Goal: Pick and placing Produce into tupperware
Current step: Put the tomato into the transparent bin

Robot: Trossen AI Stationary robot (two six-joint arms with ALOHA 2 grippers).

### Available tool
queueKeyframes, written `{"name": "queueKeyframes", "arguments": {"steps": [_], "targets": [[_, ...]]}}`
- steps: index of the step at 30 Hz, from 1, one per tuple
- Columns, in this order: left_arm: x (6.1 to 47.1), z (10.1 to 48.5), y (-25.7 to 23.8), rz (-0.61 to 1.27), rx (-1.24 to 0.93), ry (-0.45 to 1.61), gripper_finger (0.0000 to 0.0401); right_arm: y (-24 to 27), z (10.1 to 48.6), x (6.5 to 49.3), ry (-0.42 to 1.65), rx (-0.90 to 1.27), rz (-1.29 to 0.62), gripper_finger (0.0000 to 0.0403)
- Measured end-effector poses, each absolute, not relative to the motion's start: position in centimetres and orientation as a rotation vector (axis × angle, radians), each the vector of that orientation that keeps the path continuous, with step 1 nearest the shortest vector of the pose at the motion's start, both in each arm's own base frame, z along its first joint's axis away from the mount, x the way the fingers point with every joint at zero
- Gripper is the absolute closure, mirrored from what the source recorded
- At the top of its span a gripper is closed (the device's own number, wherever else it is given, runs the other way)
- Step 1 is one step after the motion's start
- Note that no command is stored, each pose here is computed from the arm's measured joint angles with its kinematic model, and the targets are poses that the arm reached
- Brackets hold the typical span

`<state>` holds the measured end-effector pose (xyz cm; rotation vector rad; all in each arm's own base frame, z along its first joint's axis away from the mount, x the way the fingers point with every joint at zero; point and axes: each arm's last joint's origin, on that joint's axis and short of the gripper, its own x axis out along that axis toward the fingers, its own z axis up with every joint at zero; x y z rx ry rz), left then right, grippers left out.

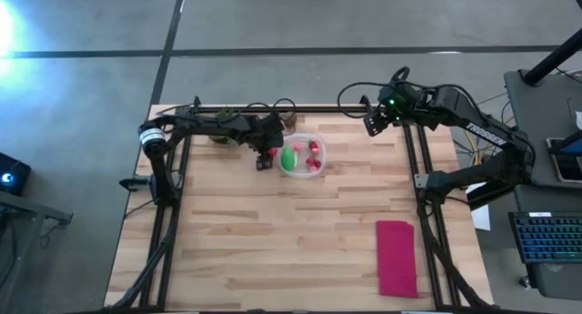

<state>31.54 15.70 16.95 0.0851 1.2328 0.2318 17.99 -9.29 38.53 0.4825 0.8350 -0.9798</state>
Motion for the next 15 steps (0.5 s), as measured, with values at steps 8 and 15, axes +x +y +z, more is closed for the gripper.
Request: {"name": "queueKeyframes", "arguments": {"steps": [8, 15], "targets": [[30.4, 20.8, 14.9, 0.275, 0.076, 1.178, 0.0172, -9.3, 38.5, 18.0, 0.836, 0.482, -0.979, 0.0165], [31.9, 26.3, 13.2, 0.277, 0.119, 0.904, 0.0172, -9.3, 38.6, 18.0, 0.831, 0.482, -0.978, 0.0165]]}}
